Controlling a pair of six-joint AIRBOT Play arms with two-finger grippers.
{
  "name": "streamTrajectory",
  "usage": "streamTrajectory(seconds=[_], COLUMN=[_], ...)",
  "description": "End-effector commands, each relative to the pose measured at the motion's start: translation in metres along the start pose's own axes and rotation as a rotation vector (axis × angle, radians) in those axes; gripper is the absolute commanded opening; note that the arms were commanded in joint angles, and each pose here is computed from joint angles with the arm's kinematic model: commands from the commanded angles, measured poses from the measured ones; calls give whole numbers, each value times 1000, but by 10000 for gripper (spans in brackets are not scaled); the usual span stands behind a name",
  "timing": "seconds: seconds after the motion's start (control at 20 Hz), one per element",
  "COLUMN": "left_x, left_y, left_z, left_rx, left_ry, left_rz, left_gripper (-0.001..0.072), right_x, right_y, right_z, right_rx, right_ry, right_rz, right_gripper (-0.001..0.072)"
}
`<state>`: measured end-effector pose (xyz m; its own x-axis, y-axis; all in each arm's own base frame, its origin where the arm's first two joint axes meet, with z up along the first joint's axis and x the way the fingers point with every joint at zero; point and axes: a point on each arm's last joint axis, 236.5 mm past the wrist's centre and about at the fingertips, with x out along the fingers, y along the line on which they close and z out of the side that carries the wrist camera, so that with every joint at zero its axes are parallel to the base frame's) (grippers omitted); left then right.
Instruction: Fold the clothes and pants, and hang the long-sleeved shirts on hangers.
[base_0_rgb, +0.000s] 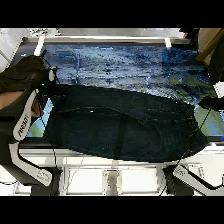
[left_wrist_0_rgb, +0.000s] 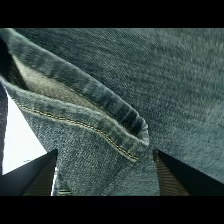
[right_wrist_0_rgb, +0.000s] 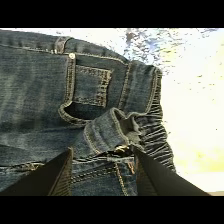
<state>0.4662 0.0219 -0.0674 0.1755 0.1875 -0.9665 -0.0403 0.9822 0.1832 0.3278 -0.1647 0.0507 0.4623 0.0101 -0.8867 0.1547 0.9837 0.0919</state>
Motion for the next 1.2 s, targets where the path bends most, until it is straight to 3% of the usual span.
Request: streamTrajectory(seconds=[0.0,0.3,0.35,0.4,0.45,0.5,0.6,0.8,1.15], left_x=[4,17,19,22,24,23,15,-20,-25], left_y=[0,15,15,14,14,15,22,68,117], left_z=[-6,-11,-12,-13,-13,-13,-11,-24,-107], left_rx=[95,61,63,64,66,69,47,-154,-346], left_ry=[37,67,74,81,84,83,73,81,243], left_rz=[75,91,91,91,91,93,102,125,125], left_gripper=[612,582,544,406,67,15,15,15,17], right_x=[-1,-1,-1,-1,-1,-1,-1,-1,-1], right_y=[-2,-2,-2,-2,-2,-2,-3,-8,-7], right_z=[-2,-2,-2,-2,-2,-2,-2,-6,-7], right_rx=[9,9,9,9,9,9,6,-5,-3], right_ry=[5,5,5,4,4,4,6,22,26], right_rz=[-2,-1,-1,-1,-1,-2,-6,-28,-20], right_gripper=[414,414,414,413,414,413,414,414,413])
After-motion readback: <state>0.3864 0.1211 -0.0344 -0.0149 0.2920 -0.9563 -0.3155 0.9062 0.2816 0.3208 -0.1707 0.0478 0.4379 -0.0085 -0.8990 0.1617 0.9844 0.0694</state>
